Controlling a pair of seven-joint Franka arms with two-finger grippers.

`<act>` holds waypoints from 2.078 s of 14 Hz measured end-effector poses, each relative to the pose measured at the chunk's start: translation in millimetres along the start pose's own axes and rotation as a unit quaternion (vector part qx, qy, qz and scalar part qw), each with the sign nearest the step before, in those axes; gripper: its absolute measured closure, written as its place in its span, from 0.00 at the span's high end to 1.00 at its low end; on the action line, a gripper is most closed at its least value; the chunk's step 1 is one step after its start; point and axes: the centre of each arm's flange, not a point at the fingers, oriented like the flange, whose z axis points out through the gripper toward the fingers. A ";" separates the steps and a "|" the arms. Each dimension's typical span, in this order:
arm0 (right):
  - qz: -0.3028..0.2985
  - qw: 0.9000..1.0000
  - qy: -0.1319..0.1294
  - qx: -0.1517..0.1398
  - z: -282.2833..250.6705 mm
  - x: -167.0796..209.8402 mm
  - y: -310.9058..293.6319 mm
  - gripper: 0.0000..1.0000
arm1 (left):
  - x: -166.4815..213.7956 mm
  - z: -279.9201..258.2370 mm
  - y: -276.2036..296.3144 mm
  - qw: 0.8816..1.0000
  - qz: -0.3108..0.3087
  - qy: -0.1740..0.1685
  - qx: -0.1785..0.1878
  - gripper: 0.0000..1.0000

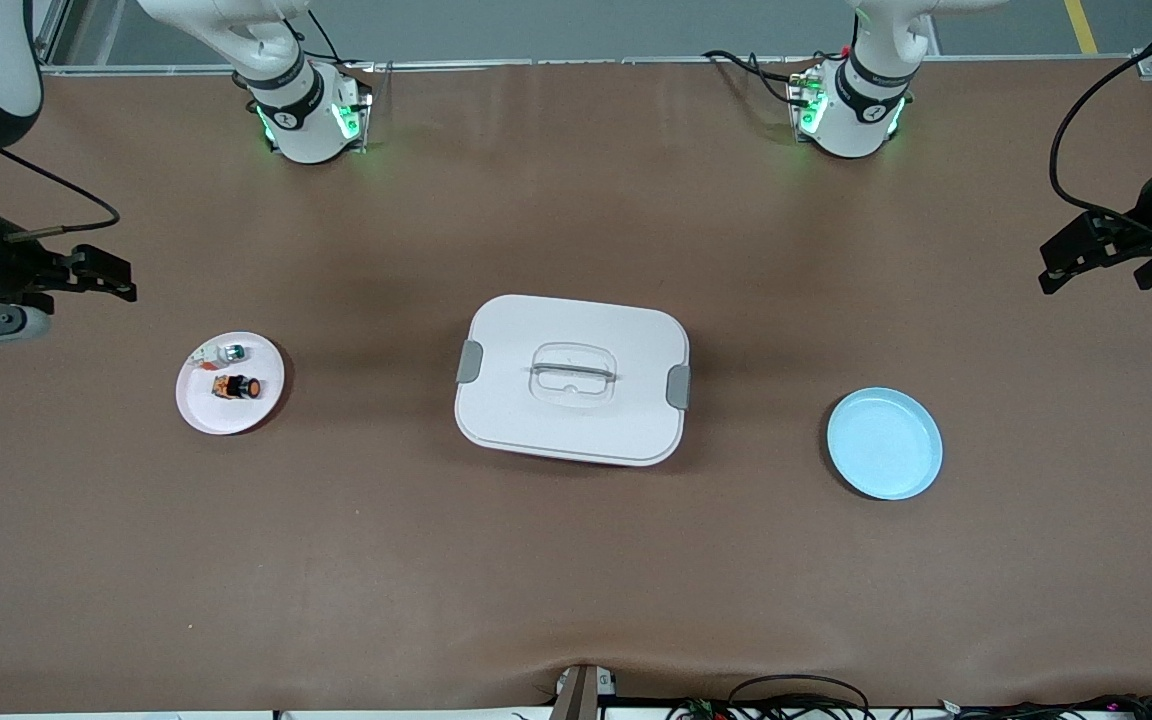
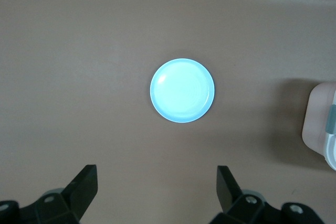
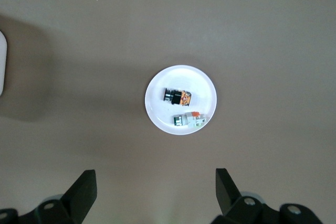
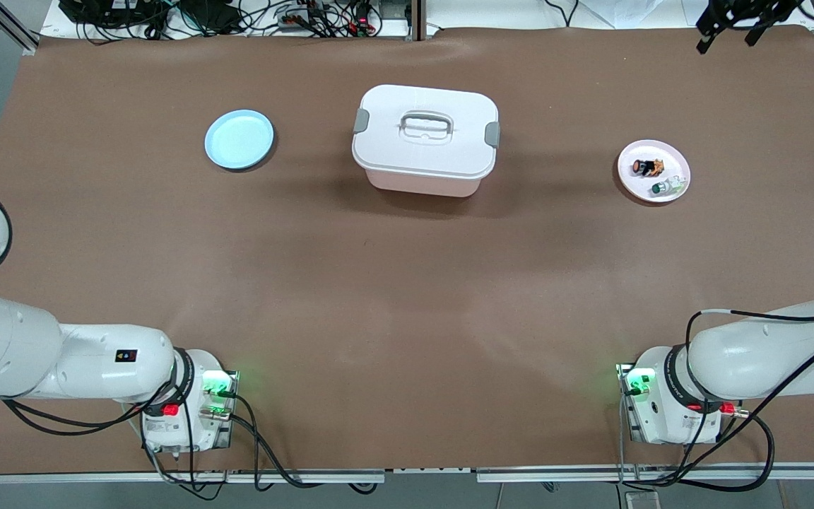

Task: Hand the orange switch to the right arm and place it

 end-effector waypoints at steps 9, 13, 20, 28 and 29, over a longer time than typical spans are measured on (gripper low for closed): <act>0.023 0.999 0.025 -0.004 -53.9 -11.5 22.6 1.00 | -1.6 1.1 4.9 1.000 0.002 -0.016 -0.007 1.00; 0.023 0.999 0.026 -0.004 -54.6 -11.3 22.4 1.00 | -1.5 2.9 5.4 1.000 -0.006 -0.020 -0.012 1.00; 0.049 0.998 0.031 -0.002 -65.6 -24.2 22.7 1.00 | -3.6 4.5 5.3 0.999 -0.013 -0.031 -0.011 1.00; 0.062 0.997 0.044 0.009 -79.9 -37.0 23.9 1.00 | 0.5 18.9 5.8 0.999 -0.013 -0.048 -0.010 1.00; 0.068 0.997 0.043 0.019 -79.6 -39.5 29.0 1.00 | 0.5 18.6 5.8 0.999 -0.013 -0.048 -0.010 1.00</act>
